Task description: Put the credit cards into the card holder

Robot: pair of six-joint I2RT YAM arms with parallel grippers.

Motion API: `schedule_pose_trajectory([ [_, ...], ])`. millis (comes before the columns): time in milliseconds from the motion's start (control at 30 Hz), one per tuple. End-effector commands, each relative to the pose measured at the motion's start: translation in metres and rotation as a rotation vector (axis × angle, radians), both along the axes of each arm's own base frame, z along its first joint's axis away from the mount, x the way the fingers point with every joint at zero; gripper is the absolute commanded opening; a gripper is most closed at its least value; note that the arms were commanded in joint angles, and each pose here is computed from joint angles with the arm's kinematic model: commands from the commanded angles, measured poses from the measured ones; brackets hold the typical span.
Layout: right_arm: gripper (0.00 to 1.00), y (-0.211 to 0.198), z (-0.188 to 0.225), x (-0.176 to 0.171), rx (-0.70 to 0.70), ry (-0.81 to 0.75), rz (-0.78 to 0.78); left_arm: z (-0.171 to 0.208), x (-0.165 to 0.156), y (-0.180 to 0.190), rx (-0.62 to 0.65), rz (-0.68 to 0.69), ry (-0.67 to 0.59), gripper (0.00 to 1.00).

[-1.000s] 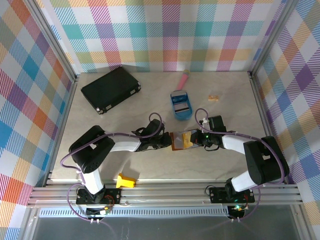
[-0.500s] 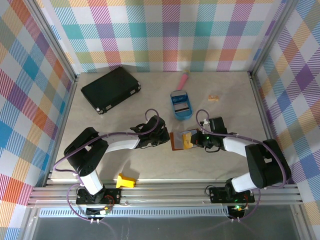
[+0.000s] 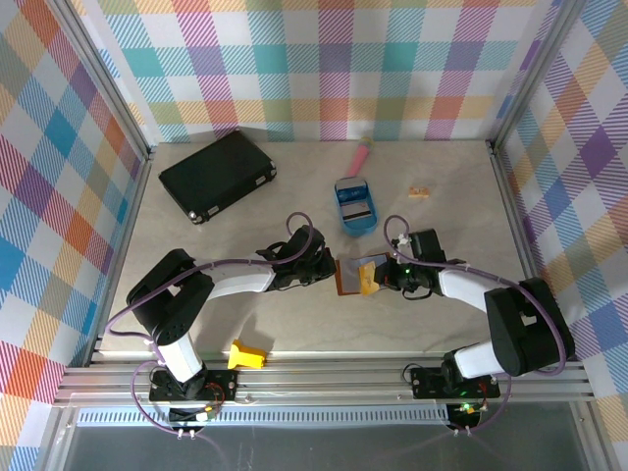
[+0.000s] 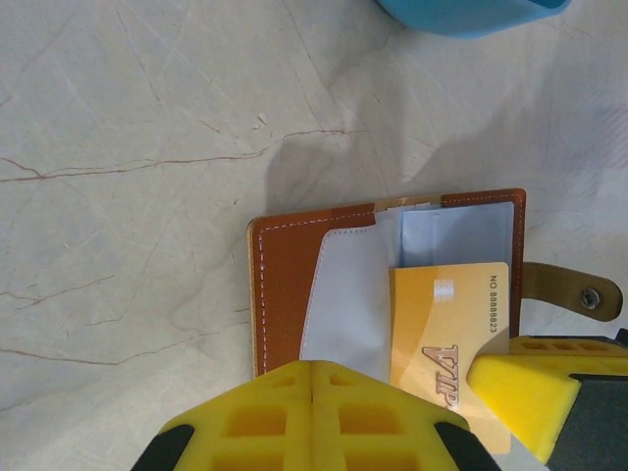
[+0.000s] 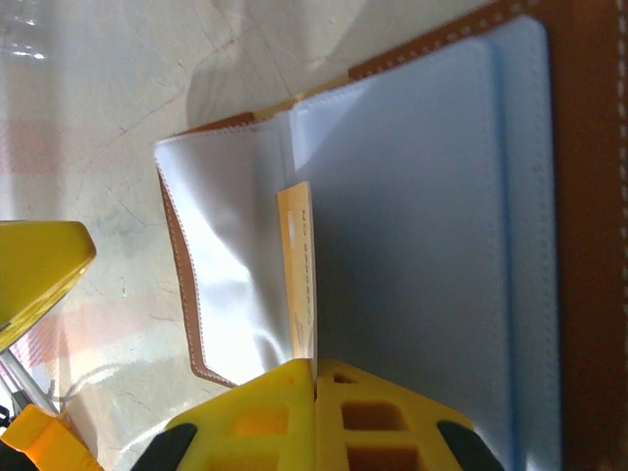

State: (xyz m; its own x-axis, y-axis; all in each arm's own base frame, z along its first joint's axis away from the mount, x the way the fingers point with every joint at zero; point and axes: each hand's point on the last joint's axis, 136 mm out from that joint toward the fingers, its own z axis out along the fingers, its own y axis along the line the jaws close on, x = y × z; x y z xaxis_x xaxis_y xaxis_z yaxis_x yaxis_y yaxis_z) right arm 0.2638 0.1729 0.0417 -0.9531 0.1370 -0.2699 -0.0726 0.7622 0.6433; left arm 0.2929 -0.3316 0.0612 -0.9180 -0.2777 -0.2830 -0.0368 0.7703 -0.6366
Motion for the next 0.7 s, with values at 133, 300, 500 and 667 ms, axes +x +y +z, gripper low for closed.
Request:
schedule_pose_trajectory([
  [133,0.0,-0.015,0.013,0.018,-0.042,-0.043,-0.009,0.001,-0.003,-0.003,-0.018,-0.006,0.006,0.02],
  [300,0.0,-0.01,0.01,0.02,-0.006,-0.031,-0.004,-0.002,-0.004,-0.005,-0.024,-0.015,0.011,0.02],
  [500,0.0,-0.01,0.005,0.019,0.013,-0.023,-0.036,0.0,-0.005,-0.012,-0.037,-0.052,0.005,0.02],
  [667,0.0,-0.011,-0.003,0.016,0.026,-0.003,-0.065,-0.001,-0.002,-0.022,-0.06,-0.071,0.001,0.02],
])
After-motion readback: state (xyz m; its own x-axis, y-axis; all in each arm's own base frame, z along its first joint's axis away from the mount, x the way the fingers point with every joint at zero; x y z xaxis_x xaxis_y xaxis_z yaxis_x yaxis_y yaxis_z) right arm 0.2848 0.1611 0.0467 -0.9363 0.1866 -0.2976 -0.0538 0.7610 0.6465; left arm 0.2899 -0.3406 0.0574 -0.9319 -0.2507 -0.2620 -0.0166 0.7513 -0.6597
